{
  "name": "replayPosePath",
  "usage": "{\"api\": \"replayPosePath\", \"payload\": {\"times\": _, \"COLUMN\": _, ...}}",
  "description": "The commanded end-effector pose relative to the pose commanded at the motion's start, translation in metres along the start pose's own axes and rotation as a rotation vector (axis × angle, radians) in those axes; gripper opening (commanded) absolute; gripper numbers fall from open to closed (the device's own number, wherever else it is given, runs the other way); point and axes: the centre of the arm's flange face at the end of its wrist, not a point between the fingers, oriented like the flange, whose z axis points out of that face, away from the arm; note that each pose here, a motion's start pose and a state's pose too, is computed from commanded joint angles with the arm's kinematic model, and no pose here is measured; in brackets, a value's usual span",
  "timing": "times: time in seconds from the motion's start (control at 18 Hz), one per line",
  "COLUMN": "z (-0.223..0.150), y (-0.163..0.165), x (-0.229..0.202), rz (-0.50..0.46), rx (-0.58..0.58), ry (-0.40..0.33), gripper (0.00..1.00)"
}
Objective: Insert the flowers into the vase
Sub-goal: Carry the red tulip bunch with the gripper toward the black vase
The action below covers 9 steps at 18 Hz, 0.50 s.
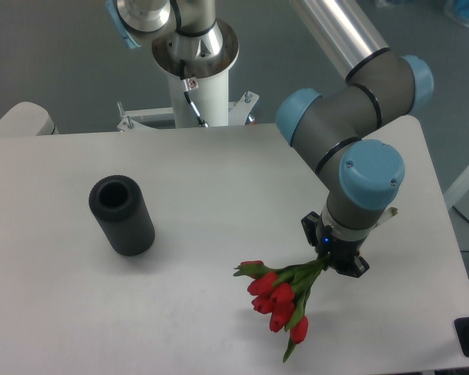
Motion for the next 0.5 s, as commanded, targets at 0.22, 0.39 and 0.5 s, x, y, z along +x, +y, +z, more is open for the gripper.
{"api": "replayPosePath", "payload": {"times": 0.22, "z": 0.001, "y": -0.001, "x": 0.002, "rz": -0.005, "rx": 0.000, "ry": 0.003, "gripper": 0.00}}
{"api": "replayPosePath", "payload": {"times": 0.39, "z": 0.000, "y": -0.009, "x": 0.005, "rz": -0.029, "rx": 0.011, "ry": 0.008, "gripper": 0.00}}
{"api": "replayPosePath", "payload": {"times": 0.5, "z": 0.000, "y": -0.020, "x": 0.008, "rz": -0.059, "rx": 0.042, "ry": 0.015, "gripper": 0.00}}
